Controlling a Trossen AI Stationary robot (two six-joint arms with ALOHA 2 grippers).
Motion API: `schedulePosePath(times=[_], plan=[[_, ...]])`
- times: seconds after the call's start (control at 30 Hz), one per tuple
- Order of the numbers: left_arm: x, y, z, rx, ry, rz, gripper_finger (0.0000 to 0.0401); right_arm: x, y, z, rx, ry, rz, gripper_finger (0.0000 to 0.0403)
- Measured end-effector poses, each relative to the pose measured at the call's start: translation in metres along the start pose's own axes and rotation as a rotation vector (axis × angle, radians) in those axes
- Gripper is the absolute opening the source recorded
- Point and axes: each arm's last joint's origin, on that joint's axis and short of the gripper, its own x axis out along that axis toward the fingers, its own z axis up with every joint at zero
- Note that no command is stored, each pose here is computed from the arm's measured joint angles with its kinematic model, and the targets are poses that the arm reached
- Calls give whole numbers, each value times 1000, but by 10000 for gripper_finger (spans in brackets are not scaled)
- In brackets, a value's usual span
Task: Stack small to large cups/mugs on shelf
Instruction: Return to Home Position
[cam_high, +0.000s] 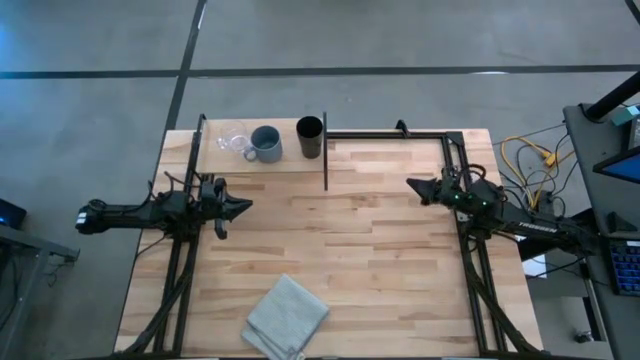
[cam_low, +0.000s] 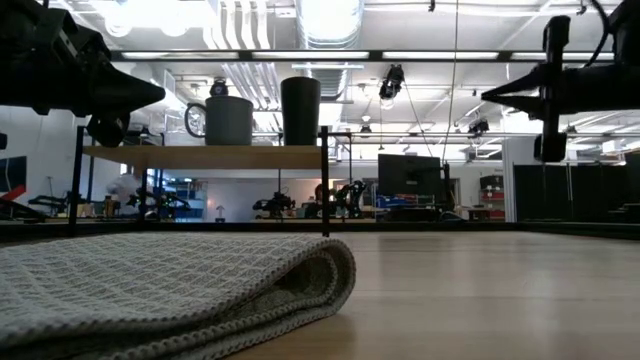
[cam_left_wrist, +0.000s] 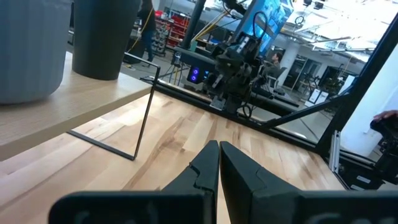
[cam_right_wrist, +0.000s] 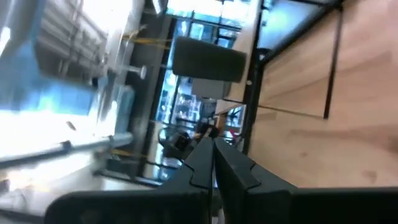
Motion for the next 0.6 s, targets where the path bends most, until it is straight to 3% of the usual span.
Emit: schedulePosePath(times=[0.2,0.3,0.43,0.6], plan=[[0,0,0,0,0,-1,0,-9,14,2,-575,-20,175,8],[0,0,0,0,1,1,0,-10,19,-1,-793,7,257,9],[0,0,0,0,1,1,0,-9,10,-5,-953,85,214,9],[0,0,-1,1,3,2,0,-8,-5,-9,-1030,190,97,9]])
